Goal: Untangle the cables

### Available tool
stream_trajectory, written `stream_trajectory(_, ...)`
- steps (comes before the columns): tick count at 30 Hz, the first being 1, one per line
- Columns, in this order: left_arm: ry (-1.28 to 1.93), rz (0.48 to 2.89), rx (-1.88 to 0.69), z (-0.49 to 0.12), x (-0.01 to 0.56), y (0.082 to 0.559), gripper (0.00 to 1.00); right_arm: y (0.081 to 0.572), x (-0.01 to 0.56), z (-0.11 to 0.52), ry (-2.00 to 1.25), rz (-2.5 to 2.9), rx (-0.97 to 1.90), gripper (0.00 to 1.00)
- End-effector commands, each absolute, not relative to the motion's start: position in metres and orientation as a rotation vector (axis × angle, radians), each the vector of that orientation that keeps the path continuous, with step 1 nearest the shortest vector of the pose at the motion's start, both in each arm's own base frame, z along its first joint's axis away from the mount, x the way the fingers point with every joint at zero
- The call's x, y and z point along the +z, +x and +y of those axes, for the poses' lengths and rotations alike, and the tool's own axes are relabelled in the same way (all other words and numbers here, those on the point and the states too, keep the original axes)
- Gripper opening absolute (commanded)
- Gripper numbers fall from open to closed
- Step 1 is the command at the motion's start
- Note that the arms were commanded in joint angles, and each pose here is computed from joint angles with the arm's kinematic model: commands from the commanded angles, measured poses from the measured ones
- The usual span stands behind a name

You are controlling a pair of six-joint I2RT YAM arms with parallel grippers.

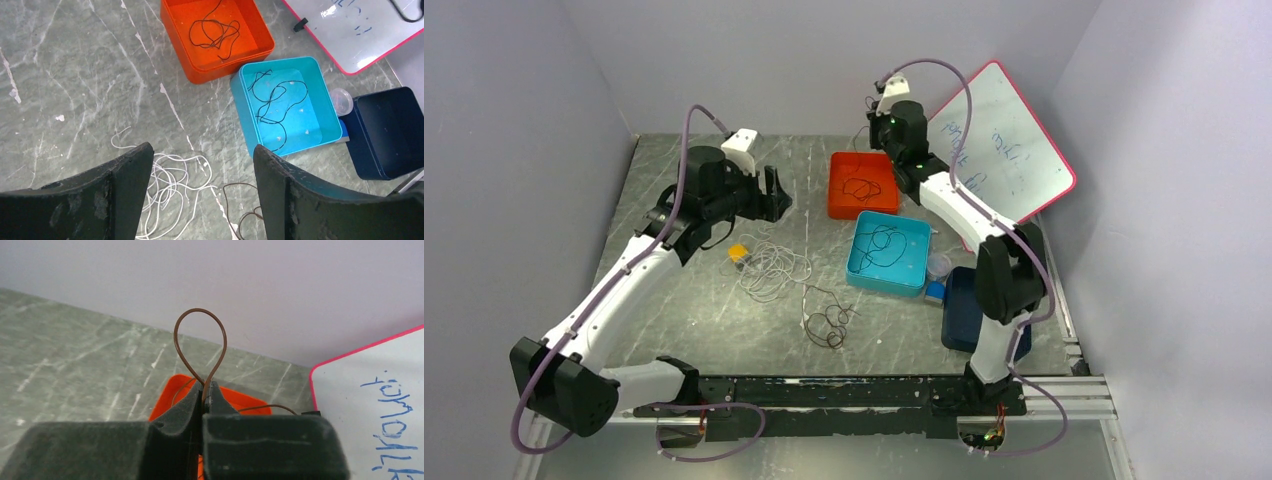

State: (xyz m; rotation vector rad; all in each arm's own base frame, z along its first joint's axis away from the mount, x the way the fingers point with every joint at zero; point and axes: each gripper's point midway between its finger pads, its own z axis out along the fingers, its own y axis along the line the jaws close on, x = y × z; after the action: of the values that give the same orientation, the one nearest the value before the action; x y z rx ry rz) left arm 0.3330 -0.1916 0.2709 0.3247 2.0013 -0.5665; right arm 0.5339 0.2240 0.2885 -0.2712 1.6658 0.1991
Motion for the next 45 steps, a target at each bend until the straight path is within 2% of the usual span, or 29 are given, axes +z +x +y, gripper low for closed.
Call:
stream_trajectory(1, 0.301, 1.967, -0.553, -0.185, 0.28, 0.33, 0.77, 0.559, 0.269, 0.218, -0.314, 1.659, 0.096, 0.0)
stream_trajectory(5, 0.29, 1.978, -0.531, -0.18, 0.276, 0.327, 0.77, 0.572, 0.25, 0.227, -0.36, 1.662, 0.097, 0.0)
stream_trajectory(15, 0.29, 1.992, -0.53, -0.18, 0.27, 0.329, 0.76, 0.574, 0.183, 0.268, -0.393, 1.8, 0.361, 0.0)
stream_trajectory(27, 0.297, 2.017, -0.533, -0.181, 0.261, 0.327, 0.75, 0.577, 0.101, 0.248, -0.303, 2.067, 0.435, 0.0)
stream_trajectory(35, 0.307, 2.028, -0.554, -0.186, 0.256, 0.33, 0.74, 0.566, 0.058, 0.247, -0.384, 2.212, 0.447, 0.0)
stream_trajectory(38, 0.3, 2.04, -0.546, -0.186, 0.253, 0.331, 0.75, 0.564, 0.058, 0.245, -0.382, 2.216, 0.435, 0.08)
stream_trajectory(41, 0.296, 2.044, -0.543, -0.185, 0.251, 0.33, 0.75, 0.563, 0.068, 0.241, -0.363, 2.186, 0.424, 0.27)
stream_trajectory(45, 0.294, 2.048, -0.542, -0.185, 0.251, 0.331, 0.75, 0.565, 0.091, 0.238, -0.341, 2.132, 0.405, 0.35)
